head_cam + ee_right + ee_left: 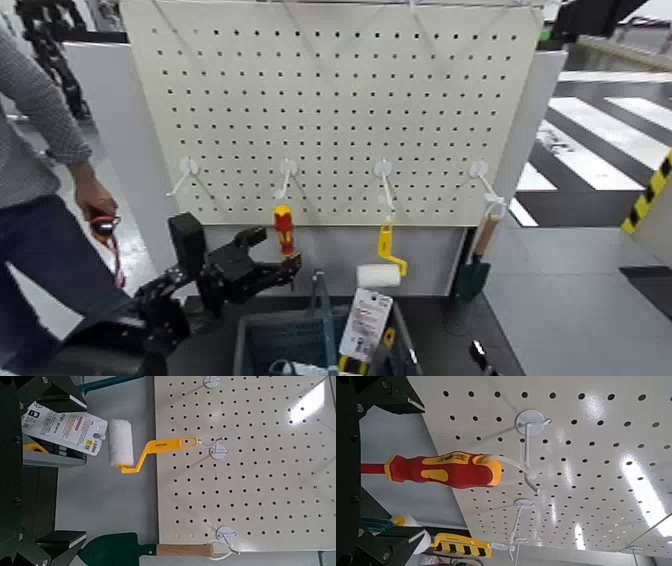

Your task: Put the red screwdriver into the crate.

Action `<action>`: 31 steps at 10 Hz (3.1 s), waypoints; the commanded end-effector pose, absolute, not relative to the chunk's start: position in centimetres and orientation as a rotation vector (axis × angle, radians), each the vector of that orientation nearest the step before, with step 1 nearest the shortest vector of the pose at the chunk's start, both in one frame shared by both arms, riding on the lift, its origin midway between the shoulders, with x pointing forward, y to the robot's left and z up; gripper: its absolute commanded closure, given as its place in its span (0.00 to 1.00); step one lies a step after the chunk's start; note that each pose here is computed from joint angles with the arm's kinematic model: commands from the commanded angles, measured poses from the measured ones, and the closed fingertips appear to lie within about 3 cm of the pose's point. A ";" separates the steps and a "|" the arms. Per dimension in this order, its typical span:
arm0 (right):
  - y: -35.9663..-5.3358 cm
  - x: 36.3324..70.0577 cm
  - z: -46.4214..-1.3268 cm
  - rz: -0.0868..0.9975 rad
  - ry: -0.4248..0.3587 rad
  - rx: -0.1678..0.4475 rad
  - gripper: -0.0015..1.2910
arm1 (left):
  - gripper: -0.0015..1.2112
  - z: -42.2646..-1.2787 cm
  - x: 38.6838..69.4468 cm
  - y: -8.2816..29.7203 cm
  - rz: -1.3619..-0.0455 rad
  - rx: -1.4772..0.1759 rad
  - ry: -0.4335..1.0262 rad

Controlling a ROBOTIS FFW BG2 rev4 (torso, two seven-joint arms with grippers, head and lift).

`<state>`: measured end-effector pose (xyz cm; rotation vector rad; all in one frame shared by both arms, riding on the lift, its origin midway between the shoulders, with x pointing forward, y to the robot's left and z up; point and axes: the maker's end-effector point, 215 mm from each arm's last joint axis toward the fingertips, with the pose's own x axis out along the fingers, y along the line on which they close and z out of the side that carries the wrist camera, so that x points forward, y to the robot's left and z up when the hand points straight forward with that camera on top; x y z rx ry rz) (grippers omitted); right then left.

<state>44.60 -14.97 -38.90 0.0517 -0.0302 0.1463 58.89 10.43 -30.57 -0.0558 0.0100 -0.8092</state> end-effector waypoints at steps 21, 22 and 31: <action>-14.9 44.7 -39.1 0.147 -0.032 0.064 0.13 | 0.98 -27.6 59.0 8.9 -0.859 -0.117 -0.024; -14.9 44.7 -39.1 0.147 -0.031 0.064 0.13 | 0.98 -26.4 58.3 9.0 -0.853 -0.120 -0.039; -14.9 44.8 -39.1 0.146 -0.029 0.068 0.13 | 0.98 -27.8 53.6 11.0 -0.773 -0.277 0.058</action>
